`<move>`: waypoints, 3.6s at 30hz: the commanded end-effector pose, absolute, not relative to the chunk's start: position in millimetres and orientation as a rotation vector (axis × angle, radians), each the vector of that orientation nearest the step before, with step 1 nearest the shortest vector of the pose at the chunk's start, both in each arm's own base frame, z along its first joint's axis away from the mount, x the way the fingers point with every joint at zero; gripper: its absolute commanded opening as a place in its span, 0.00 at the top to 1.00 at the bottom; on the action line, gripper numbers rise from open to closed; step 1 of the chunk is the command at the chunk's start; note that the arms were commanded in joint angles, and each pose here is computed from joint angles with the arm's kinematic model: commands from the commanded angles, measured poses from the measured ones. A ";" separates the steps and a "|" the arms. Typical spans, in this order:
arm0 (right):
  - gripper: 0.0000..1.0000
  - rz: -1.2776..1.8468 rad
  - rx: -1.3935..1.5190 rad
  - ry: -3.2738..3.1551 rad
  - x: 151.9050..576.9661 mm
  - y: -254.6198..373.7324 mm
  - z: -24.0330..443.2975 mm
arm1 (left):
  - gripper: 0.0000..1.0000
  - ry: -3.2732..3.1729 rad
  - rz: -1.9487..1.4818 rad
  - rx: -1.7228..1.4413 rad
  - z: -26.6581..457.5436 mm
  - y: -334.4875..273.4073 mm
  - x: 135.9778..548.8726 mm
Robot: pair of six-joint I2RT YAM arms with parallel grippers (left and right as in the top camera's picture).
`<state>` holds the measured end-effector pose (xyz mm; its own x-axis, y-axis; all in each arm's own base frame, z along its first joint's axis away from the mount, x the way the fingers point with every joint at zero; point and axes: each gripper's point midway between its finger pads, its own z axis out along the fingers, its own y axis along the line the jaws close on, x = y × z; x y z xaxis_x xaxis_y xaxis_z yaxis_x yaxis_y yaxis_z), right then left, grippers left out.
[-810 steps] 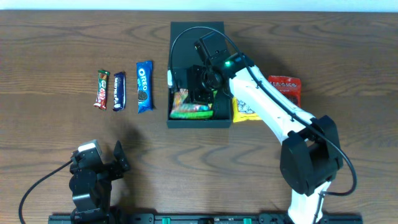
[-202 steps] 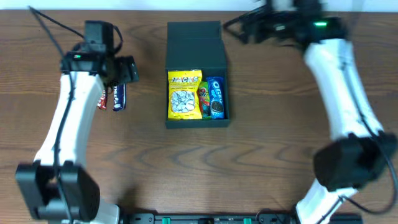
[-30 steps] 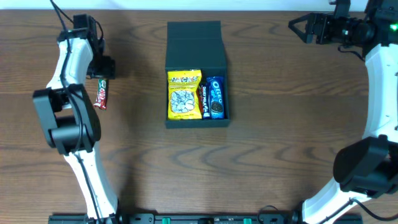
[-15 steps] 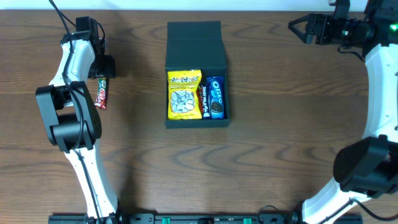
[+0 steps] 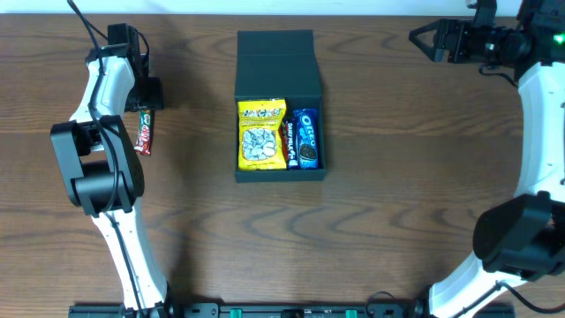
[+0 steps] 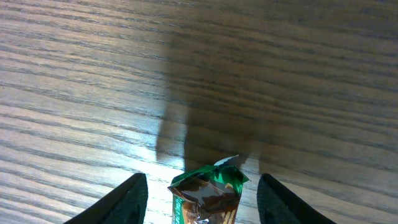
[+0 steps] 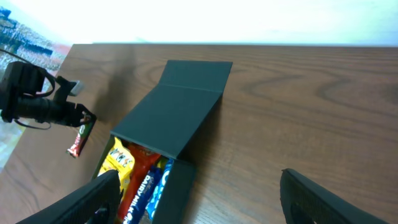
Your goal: Pack container
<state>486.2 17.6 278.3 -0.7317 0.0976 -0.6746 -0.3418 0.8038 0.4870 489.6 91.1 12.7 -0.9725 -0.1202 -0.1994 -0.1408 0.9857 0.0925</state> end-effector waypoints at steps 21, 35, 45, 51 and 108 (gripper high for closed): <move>0.19 0.817 -0.160 2.279 484.9 21.4 275.8 | 0.69 2.986 0.137 -0.253 -9.8 90.8 480.8; 0.15 0.717 -0.065 2.320 490.6 3.6 268.0 | 0.82 2.821 0.093 -0.263 115.1 40.9 515.8; 0.11 0.633 0.043 2.318 499.5 -16.7 267.3 | 0.78 2.699 -0.492 -0.056 190.2 -177.0 507.0; 0.09 0.608 0.089 2.314 498.8 -36.1 266.9 | 0.79 2.779 -0.504 -0.016 165.8 -269.7 468.8; 0.99 1.220 0.088 2.496 511.6 166.6 56.8 | 0.94 2.788 -0.788 -0.613 71.3 -69.0 559.5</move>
<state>515.9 158.4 60.9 -0.9078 0.1573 -0.3887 -0.1843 0.6831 0.7067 564.0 -49.4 85.2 -0.8896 -0.4323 -0.1475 -0.3199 0.8201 -0.4745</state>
